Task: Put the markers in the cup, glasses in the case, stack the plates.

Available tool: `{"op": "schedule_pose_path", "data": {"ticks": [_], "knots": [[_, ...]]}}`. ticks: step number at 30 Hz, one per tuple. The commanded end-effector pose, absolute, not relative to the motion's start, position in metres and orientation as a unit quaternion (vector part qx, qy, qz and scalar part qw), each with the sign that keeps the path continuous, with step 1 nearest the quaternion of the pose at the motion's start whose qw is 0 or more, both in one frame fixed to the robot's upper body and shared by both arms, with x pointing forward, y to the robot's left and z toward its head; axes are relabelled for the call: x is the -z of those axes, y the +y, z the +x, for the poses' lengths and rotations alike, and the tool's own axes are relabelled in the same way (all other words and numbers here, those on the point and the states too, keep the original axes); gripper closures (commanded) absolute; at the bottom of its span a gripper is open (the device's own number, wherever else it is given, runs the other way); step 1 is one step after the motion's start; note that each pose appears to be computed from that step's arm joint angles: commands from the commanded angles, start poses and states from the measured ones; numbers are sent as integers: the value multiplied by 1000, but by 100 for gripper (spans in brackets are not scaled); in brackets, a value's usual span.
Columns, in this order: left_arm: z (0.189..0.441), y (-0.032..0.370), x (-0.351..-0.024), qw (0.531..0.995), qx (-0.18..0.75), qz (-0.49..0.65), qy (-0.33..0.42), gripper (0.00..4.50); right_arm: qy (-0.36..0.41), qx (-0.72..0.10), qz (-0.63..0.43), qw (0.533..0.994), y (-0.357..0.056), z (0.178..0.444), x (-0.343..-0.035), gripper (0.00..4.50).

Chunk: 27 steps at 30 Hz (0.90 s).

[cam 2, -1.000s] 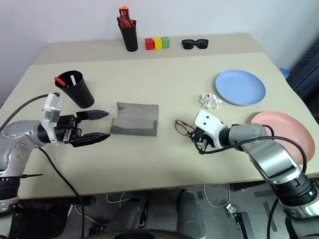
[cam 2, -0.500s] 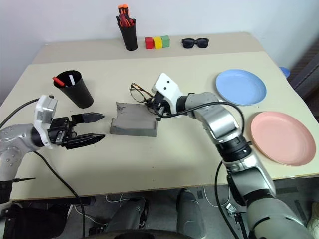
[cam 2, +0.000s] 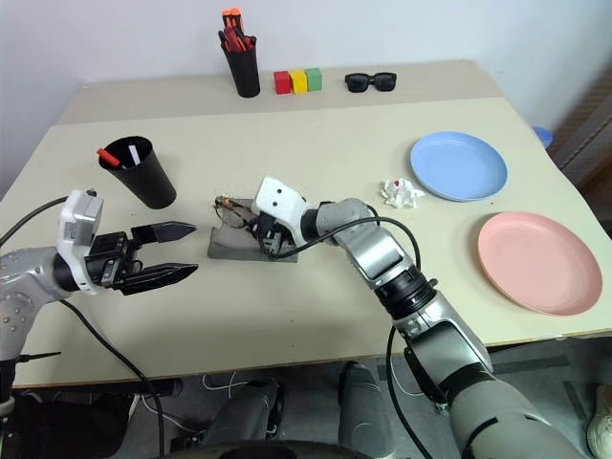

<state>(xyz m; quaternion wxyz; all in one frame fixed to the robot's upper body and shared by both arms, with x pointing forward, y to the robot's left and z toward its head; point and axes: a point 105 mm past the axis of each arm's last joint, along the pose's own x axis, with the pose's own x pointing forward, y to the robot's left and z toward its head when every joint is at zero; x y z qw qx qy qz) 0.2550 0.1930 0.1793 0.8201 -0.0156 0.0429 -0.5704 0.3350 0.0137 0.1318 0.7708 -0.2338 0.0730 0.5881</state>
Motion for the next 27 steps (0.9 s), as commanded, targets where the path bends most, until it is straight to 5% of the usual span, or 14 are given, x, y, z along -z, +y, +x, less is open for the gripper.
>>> {"op": "schedule_pose_path", "data": {"ticks": [1, 4, 13, 20, 23, 27], "knots": [[252, 194, -185, 822, 569, -4, 28, 0, 71, -610, -233, 754, 14, 329, -139, 447], [254, 191, -186, 821, 570, -3, 27, 0, 77, -613, -227, 753, 14, 330, -140, 447], [264, 187, -193, 828, 560, 7, 12, 0, 57, -589, -210, 778, 14, 342, -154, 19], [301, 187, -198, 863, 504, 23, -24, 0, -5, -540, -118, 833, -3, 364, -207, 5], [325, 183, -209, 881, 467, 36, -67, 75, -32, -547, -43, 835, -21, 359, -231, 0], [369, 175, -213, 913, 399, 52, -74, 274, -30, -499, -30, 865, -56, 368, -226, 0]]}}
